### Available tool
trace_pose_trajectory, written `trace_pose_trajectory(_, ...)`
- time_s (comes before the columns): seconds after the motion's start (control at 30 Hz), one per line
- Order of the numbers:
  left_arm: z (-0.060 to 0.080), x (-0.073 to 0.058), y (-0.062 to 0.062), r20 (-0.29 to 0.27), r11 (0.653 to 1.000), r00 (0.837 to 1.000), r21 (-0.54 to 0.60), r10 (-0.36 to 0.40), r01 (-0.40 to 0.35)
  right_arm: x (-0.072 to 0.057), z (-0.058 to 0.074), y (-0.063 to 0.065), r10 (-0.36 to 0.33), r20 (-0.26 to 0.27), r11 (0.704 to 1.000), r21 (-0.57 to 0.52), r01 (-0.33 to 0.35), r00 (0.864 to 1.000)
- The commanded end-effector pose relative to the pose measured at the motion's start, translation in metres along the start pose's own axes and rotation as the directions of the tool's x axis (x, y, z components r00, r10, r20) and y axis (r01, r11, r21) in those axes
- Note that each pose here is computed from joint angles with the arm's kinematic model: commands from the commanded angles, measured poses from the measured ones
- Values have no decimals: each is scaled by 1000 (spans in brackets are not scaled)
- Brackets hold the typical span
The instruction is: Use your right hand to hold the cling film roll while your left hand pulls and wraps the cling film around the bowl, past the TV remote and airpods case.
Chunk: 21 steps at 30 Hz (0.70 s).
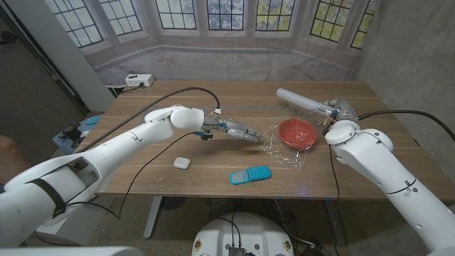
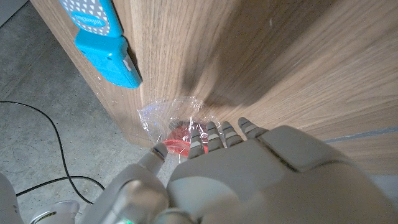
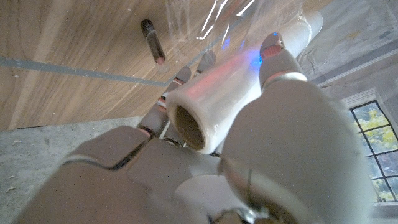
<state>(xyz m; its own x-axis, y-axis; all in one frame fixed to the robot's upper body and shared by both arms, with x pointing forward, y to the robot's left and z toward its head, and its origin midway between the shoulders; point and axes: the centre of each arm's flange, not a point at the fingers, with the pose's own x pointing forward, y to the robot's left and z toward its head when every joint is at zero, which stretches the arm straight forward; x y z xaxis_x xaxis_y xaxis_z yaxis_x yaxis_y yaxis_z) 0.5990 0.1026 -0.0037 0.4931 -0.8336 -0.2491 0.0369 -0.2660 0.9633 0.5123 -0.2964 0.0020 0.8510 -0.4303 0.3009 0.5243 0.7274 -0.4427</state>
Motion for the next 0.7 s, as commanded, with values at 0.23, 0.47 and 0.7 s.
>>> trace_pose_trajectory(0.23, -5, 14, -4, -27, 998, 999, 39, -46, 47, 4, -4, 3, 5, 2, 1000, 18, -5, 1000)
trace_pose_trajectory(0.47, -9, 18, -4, -35, 997, 998, 47, -54, 56, 5, -4, 3, 6, 0, 1000, 20, -6, 1000)
trace_pose_trajectory(0.7, -10, 21, -2, -35, 996, 998, 56, -61, 62, 6, -4, 3, 3, -1, 1000, 21, -3, 1000)
